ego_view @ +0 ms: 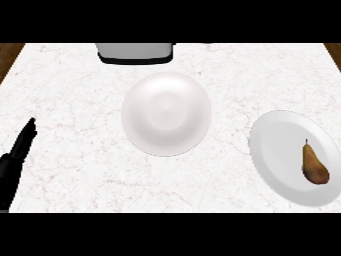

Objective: Pick the pear from the plate and place it in the plate

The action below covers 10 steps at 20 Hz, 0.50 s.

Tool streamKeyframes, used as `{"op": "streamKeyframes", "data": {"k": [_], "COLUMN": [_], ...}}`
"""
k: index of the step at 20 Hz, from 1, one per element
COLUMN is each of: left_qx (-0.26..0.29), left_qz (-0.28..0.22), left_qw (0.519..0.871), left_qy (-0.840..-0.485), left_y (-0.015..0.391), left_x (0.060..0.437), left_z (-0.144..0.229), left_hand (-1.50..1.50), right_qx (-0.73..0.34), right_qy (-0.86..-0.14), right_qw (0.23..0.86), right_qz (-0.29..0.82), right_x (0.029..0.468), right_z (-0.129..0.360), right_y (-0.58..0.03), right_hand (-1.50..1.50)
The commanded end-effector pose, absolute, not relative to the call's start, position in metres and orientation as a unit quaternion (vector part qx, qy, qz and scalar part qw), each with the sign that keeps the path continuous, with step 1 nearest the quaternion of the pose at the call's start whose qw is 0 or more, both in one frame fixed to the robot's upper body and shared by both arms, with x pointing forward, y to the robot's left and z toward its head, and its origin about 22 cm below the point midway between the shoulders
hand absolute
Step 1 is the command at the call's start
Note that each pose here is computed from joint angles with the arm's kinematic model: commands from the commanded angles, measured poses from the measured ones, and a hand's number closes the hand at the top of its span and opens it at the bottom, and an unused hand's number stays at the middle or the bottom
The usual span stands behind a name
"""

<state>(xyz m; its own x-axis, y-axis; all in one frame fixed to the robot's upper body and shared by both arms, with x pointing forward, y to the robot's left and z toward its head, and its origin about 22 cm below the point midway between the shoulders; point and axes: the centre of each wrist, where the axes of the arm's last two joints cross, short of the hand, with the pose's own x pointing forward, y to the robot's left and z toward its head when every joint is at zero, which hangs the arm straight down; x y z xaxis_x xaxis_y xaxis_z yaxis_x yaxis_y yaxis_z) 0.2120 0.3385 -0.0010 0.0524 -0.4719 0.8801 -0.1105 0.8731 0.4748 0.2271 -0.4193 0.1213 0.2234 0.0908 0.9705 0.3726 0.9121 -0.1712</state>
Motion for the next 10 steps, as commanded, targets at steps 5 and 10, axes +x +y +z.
{"op": "streamKeyframes", "data": {"k": [5, 10], "left_qx": [0.207, 0.207], "left_qz": [-0.133, -0.137], "left_qw": [0.691, 0.689], "left_qy": [-0.680, -0.681], "left_y": [0.345, 0.343], "left_x": [0.212, 0.219], "left_z": [0.003, 0.012], "left_hand": [0.00, 0.00], "right_qx": [-0.200, -0.193], "right_qy": [-0.490, -0.419], "right_qw": [0.846, 0.880], "right_qz": [0.066, 0.113], "right_x": [0.236, 0.251], "right_z": [0.148, 0.149], "right_y": [-0.438, -0.453], "right_hand": [-1.50, -1.50]}}
